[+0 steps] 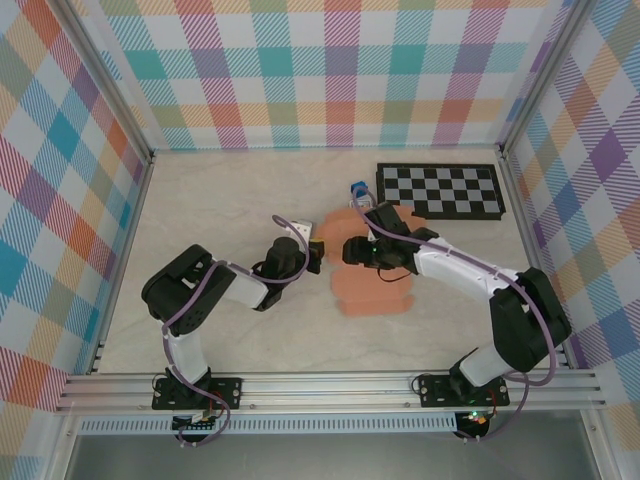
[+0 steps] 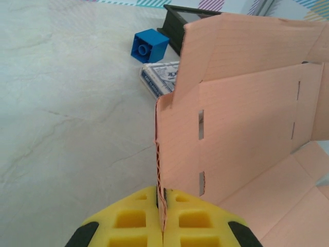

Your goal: Fold the paper box

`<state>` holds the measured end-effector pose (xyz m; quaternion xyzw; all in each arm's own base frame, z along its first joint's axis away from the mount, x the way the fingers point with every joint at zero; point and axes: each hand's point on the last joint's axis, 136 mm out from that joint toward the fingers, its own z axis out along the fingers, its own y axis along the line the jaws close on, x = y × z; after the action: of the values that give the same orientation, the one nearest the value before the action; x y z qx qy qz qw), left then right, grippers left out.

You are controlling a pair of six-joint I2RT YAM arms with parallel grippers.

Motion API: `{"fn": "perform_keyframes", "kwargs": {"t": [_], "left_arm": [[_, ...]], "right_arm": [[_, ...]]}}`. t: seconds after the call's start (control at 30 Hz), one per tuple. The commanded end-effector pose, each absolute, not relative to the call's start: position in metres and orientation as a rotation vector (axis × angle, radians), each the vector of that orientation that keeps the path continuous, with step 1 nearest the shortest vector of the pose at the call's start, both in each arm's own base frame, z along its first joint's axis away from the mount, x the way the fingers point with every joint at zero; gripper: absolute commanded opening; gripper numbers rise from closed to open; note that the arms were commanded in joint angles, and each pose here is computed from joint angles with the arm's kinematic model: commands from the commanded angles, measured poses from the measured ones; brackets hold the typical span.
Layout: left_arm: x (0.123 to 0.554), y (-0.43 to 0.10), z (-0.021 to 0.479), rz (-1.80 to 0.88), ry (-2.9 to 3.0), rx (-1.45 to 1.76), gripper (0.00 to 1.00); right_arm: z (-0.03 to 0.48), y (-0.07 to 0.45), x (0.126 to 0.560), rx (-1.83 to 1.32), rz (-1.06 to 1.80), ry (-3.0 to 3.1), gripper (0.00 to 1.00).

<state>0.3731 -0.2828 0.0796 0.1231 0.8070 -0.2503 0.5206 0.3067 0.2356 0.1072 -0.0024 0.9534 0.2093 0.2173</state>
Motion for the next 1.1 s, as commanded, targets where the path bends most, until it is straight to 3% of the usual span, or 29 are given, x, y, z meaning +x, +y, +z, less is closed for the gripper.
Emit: {"fn": "perform_keyframes", "kwargs": {"t": [0.0, 0.13, 0.27, 0.33, 0.53, 0.63, 1.07], "left_arm": [[0.369, -0.281, 0.086, -0.552, 1.907, 0.307, 0.0], [0.372, -0.28, 0.088, -0.519, 1.886, 0.315, 0.0], [0.371, -0.284, 0.091, -0.52, 1.853, 0.315, 0.0], [0.369, -0.285, 0.09, -0.519, 1.836, 0.313, 0.0], [0.367, -0.283, 0.086, -0.512, 1.801, 0.3, 0.0], [0.365, -0.282, 0.086, -0.508, 1.784, 0.301, 0.0], [0.361, -0.289, 0.088, -0.466, 1.731, 0.366, 0.0]], "right_arm": [[0.155, 0.233, 0.321, -0.005, 0.573, 2.532, 0.62], [0.198, 0.202, 0.325, 0.164, 0.496, 2.54, 0.65], [0.216, 0.214, 0.331, 0.54, 0.696, 2.583, 0.7], [0.213, 0.232, 0.342, 0.661, 0.82, 2.569, 0.71], [0.183, 0.243, 0.351, 1.014, 0.773, 2.682, 0.77], [0.172, 0.26, 0.352, 1.132, 0.882, 2.731, 0.78], [0.162, 0.239, 0.382, 1.539, 0.937, 2.573, 0.8]]}}
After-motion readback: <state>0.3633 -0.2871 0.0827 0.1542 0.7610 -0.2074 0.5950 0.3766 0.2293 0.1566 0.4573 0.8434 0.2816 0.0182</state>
